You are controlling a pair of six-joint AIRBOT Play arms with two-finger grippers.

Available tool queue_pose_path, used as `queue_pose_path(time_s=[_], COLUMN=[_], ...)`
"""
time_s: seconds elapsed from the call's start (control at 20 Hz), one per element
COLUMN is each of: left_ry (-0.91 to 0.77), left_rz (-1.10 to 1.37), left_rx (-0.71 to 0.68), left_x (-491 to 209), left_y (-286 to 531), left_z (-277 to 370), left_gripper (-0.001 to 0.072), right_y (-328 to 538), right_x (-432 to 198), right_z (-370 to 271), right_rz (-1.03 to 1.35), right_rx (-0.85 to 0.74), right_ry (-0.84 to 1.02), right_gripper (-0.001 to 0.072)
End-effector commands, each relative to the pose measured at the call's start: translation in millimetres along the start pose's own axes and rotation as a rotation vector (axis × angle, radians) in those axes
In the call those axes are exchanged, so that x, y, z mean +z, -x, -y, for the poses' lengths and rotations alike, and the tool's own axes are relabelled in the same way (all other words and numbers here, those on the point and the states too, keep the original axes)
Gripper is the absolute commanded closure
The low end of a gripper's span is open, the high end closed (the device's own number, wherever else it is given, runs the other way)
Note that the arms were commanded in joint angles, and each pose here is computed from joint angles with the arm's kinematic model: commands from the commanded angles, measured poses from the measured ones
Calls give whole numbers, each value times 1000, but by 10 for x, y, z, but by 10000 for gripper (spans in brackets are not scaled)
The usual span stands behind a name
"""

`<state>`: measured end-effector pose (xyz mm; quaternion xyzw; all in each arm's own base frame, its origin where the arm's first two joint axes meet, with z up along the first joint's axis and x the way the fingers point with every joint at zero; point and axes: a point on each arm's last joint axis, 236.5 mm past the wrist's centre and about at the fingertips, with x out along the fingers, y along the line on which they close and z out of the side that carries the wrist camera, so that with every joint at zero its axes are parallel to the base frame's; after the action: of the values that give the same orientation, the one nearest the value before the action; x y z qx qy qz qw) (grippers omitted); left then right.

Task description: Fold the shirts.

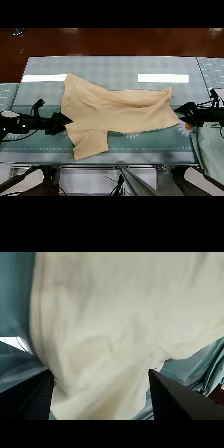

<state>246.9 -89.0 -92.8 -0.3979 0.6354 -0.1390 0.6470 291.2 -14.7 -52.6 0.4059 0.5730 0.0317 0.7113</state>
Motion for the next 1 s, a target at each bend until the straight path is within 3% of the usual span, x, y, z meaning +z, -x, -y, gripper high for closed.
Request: queue_pose_path(time_s=[0.0, 0.05, 0.1, 0.25, 0.45, 0.95], left_ry=[-13, -34, -42, -58, -64, -62], left_rz=[35, 37, 37, 38, 38, 46], left_rx=[-65, -85, -92, -98, -98, -94], left_x=[83, 97, 111, 139, 139, 159], left_y=[-134, -133, -121, -94, -94, -94], left_z=[276, 358, 399, 447, 446, 438], left_gripper=[501, 668, 684, 684, 684, 684], right_y=[44, 66, 76, 125, 102, -376], right_x=[32, 35, 11, -115, -59, 121], right_z=[65, 138, 219, 483, 522, 388], right_rz=[3, 0, -10, -62, -45, -59], right_rx=[-40, -76, -112, -226, -235, -47], right_ry=[-5, -10, -17, -26, -27, -98], right_gripper=[86, 87, 86, 87, 86, 94])
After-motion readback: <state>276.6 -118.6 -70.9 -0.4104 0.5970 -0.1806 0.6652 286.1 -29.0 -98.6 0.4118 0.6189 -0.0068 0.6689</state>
